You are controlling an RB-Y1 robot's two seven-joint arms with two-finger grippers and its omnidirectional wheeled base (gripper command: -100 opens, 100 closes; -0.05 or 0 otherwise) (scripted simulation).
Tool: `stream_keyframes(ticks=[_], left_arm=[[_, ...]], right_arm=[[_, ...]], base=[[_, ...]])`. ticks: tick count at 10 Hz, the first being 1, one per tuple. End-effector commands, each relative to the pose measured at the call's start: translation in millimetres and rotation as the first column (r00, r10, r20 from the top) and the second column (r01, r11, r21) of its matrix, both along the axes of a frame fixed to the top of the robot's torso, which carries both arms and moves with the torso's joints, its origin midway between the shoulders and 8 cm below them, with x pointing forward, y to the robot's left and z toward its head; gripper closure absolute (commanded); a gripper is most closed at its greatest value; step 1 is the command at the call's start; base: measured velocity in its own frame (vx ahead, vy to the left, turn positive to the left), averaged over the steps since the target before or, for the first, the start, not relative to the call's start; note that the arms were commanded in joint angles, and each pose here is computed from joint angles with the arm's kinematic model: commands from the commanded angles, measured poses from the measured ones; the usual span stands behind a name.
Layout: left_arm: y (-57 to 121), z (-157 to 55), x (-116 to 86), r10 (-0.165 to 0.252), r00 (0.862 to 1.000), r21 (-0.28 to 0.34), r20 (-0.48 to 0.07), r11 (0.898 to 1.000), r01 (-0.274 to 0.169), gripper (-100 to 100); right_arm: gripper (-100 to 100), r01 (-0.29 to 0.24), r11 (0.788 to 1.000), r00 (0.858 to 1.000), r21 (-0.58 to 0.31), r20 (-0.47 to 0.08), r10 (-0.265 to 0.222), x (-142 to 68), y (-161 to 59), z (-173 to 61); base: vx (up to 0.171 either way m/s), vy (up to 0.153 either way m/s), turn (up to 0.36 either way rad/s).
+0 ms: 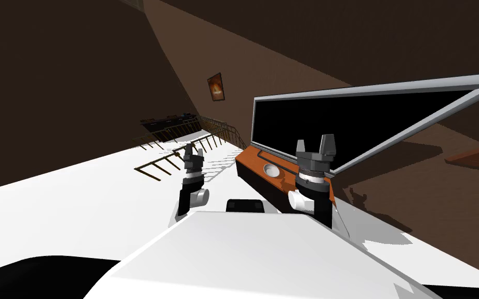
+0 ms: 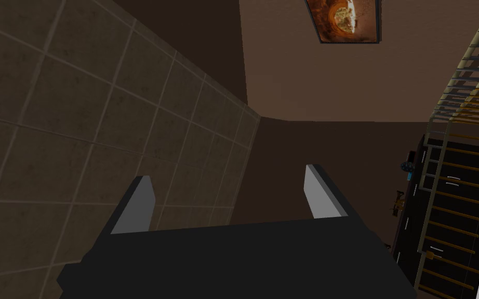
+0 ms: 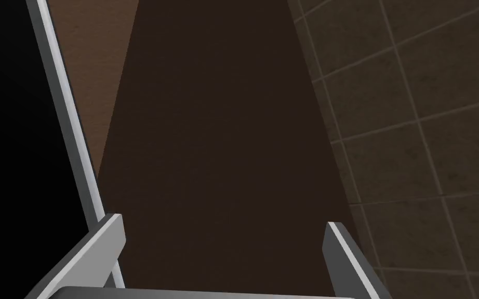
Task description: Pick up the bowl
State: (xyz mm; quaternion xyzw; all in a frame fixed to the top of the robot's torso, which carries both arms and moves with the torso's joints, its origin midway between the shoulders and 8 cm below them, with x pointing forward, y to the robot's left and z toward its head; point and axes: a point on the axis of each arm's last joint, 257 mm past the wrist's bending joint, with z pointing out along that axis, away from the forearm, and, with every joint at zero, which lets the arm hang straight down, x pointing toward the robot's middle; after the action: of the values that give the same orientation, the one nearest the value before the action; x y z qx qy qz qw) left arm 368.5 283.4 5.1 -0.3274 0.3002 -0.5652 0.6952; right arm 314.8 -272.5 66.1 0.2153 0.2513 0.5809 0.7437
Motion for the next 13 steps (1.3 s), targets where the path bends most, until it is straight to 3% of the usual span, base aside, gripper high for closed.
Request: stream_keyframes(ticks=[1, 5, 7, 9, 10, 13], left_arm=[[0.0, 0, 0, 0.0, 1.0, 0.0, 0.0, 1.0, 0.0, 0], [0.0, 0, 0, 0.0, 1.0, 0.0, 0.0, 1.0, 0.0, 0], [0.0, 0, 0, 0.0, 1.0, 0.0, 0.0, 1.0, 0.0, 0], [0.0, 0, 0, 0.0, 1.0, 0.0, 0.0, 1.0, 0.0, 0], [0.0, 0, 0, 0.0, 1.0, 0.0, 0.0, 1.0, 0.0, 0], [0.0, 0, 0, 0.0, 1.0, 0.0, 0.0, 1.0, 0.0, 0]], right_arm=[[-100, -0.003, 0.999, 1.0, -0.044, -0.026, 0.002, 5, 5, -9], [-100, -0.003, 0.985, 0.994, -0.175, -0.109, -0.016, 20, 15, -41], [-100, -0.005, 0.965, 0.986, -0.262, -0.165, -0.039, 29, 19, -67], [-100, -0.013, 0.933, 0.972, -0.361, -0.223, -0.073, 38, 23, -97], [-100, -0.013, 0.933, 0.972, -0.36, -0.225, -0.073, 38, 23, -98], [-100, -0.04, 0.851, 0.942, -0.523, -0.305, -0.143, 48, 24, -152]], base=[[0.001, 0.004, -0.032], [0.005, 0.012, -0.03], [0.011, 0.019, -0.028], [0.02, 0.026, -0.028], [0.015, 0.016, -0.006], [0.021, 0.029, -0.006]])
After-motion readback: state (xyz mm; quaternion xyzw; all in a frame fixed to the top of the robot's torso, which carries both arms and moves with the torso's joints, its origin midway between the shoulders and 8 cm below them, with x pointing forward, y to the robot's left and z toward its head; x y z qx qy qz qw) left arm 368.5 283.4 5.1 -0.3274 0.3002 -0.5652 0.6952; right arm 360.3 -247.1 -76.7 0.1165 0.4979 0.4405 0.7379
